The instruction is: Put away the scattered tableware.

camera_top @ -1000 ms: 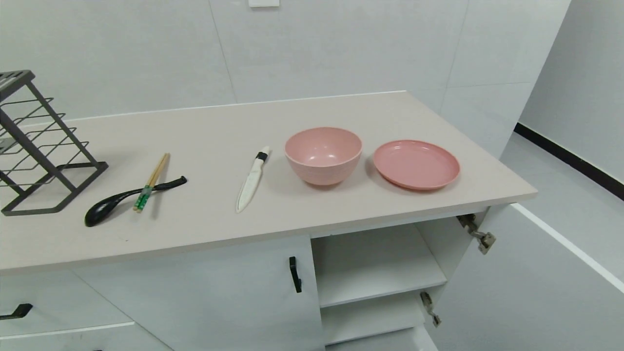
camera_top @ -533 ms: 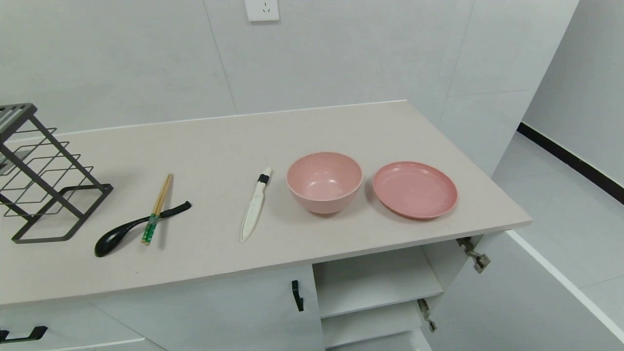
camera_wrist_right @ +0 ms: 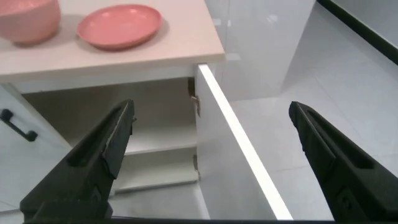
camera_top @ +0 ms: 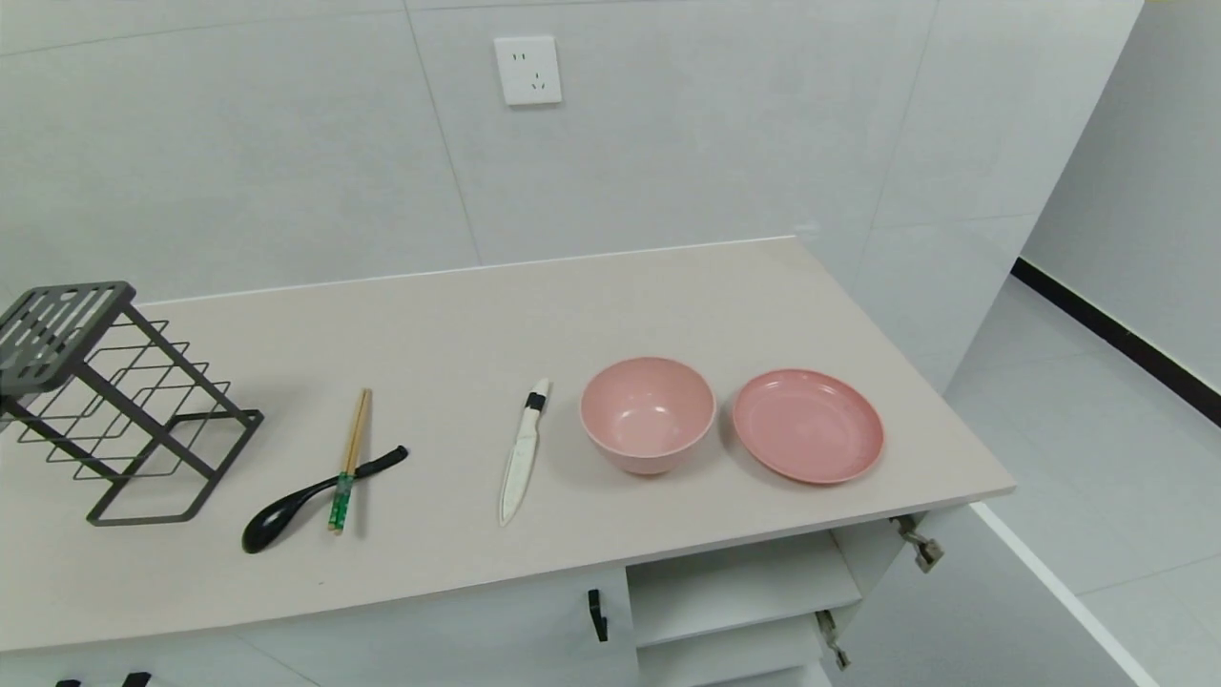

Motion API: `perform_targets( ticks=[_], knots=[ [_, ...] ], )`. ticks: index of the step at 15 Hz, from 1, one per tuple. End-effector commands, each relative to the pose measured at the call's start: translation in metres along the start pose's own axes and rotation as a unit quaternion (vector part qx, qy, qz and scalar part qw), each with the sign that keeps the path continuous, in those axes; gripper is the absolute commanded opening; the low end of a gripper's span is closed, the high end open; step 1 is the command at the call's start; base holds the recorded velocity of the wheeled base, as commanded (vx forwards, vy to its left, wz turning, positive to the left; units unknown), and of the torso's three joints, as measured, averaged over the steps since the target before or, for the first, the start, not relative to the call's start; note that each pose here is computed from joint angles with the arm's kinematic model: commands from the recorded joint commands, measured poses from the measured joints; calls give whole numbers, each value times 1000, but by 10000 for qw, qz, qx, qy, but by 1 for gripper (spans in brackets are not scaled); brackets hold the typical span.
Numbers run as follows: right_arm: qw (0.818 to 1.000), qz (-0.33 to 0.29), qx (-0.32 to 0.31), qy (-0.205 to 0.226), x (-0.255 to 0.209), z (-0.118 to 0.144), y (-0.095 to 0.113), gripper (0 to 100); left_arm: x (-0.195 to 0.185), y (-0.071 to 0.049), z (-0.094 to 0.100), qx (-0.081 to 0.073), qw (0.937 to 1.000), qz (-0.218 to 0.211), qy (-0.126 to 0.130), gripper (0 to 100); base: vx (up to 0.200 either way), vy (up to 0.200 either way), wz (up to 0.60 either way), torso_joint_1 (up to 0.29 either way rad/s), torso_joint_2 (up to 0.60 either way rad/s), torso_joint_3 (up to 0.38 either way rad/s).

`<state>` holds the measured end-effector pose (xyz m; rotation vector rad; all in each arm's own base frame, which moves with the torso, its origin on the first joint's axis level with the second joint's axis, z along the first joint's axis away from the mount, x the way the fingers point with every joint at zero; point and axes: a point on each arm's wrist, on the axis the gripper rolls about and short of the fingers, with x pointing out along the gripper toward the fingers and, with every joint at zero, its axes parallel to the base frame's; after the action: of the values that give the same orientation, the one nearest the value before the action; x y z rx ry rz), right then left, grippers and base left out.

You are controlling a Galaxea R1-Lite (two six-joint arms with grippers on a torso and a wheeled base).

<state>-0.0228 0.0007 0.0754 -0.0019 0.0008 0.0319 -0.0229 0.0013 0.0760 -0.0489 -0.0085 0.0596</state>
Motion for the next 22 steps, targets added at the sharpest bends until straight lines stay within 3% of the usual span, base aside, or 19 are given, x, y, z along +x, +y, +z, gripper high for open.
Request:
perform_targets(
  ticks=[1, 6, 14, 15, 16, 19, 22],
  knots=[
    [10000, 2, -13, 3, 0, 0, 0, 100, 0, 0, 0, -2, 10000, 0, 4, 100, 0, 0, 0, 300, -588, -286],
    [10000, 9, -29, -4, 0, 0, 0, 100, 0, 0, 0, 6, 10000, 0, 4, 100, 0, 120, 0, 106, -202, -101],
    [9999, -137, -7, -42, 0, 1, -1, 100, 0, 0, 0, 14, 10000, -7, 5, 100, 0, 0, 0, 0, 0, 0],
    [9981, -216, -35, -578, -1, 12, -1, 100, 0, 0, 0, 14, 10000, -7, 5, 100, 0, 0, 0, 0, 0, 0],
    [9966, -226, -59, -784, -1, 16, -1, 100, 0, 0, 0, 14, 10000, -7, 5, 100, 0, 0, 0, 0, 0, 0],
    [9964, -127, -66, -838, -3, 22, -1, 100, 0, 0, 0, 14, 10000, -7, 5, 100, 0, 0, 0, 0, 0, 0],
    [9986, 258, -98, -458, 8, 51, 1, 100, 0, 0, 0, 14, 10000, -15, 5, 100, 0, 0, 0, 0, 0, 0]
  ],
)
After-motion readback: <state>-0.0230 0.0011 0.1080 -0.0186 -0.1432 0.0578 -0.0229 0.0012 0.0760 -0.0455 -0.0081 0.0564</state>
